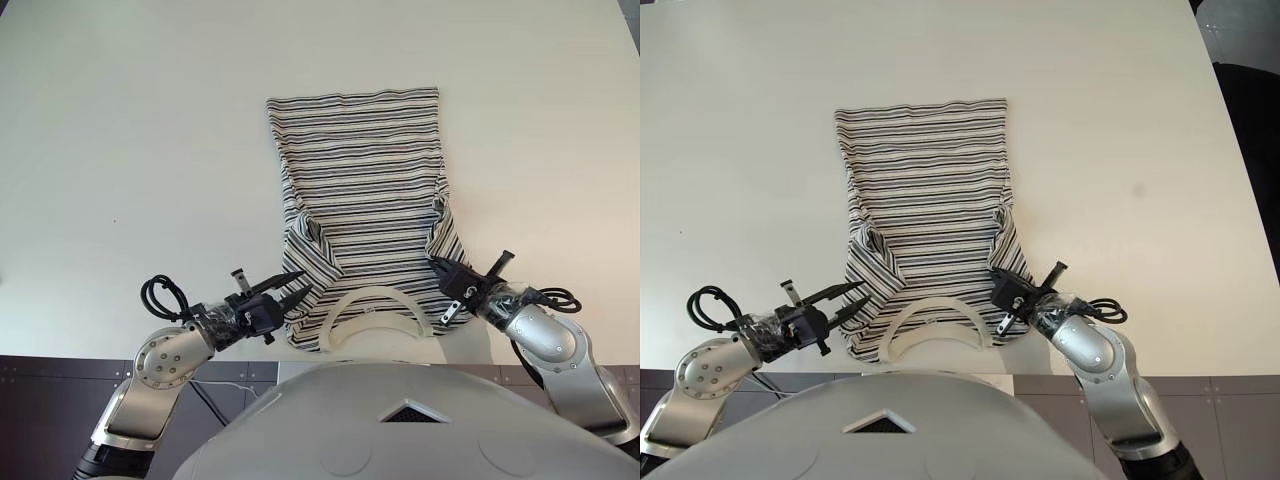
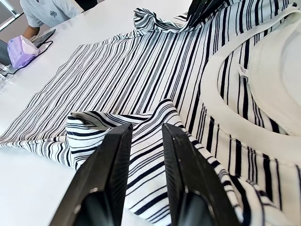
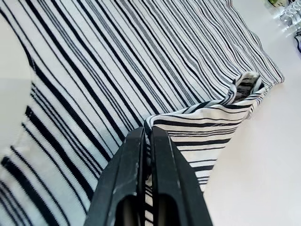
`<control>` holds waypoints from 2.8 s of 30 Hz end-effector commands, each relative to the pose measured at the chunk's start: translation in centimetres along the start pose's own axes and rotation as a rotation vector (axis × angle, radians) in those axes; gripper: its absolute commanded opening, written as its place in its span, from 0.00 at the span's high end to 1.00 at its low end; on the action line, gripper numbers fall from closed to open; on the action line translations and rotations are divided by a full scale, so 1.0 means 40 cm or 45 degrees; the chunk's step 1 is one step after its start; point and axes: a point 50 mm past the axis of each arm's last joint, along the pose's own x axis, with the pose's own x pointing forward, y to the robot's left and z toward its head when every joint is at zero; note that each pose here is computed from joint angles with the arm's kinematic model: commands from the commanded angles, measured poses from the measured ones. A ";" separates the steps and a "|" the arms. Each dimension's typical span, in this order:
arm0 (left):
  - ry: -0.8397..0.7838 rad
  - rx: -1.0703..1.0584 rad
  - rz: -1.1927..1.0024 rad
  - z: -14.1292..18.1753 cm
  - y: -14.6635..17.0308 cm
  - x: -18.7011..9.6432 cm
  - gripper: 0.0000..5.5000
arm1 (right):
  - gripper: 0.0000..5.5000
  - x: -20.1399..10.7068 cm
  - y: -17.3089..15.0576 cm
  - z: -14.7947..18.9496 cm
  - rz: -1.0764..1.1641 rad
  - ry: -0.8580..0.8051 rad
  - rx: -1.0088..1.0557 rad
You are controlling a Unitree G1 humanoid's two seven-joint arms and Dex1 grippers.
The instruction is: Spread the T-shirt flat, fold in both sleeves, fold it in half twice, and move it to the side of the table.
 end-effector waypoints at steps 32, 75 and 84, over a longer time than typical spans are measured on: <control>-0.007 0.876 -0.417 -0.097 -0.036 -0.185 0.52 | 0.63 -0.218 -0.106 -0.149 0.021 0.037 -0.265; 0.073 0.830 -0.646 -0.160 -0.046 -0.081 0.95 | 0.63 -0.210 -0.092 -0.178 0.010 0.124 -0.669; 0.170 0.882 -0.648 -0.181 -0.009 -0.129 0.98 | 0.48 -0.176 -0.024 -0.115 0.191 -0.041 -0.837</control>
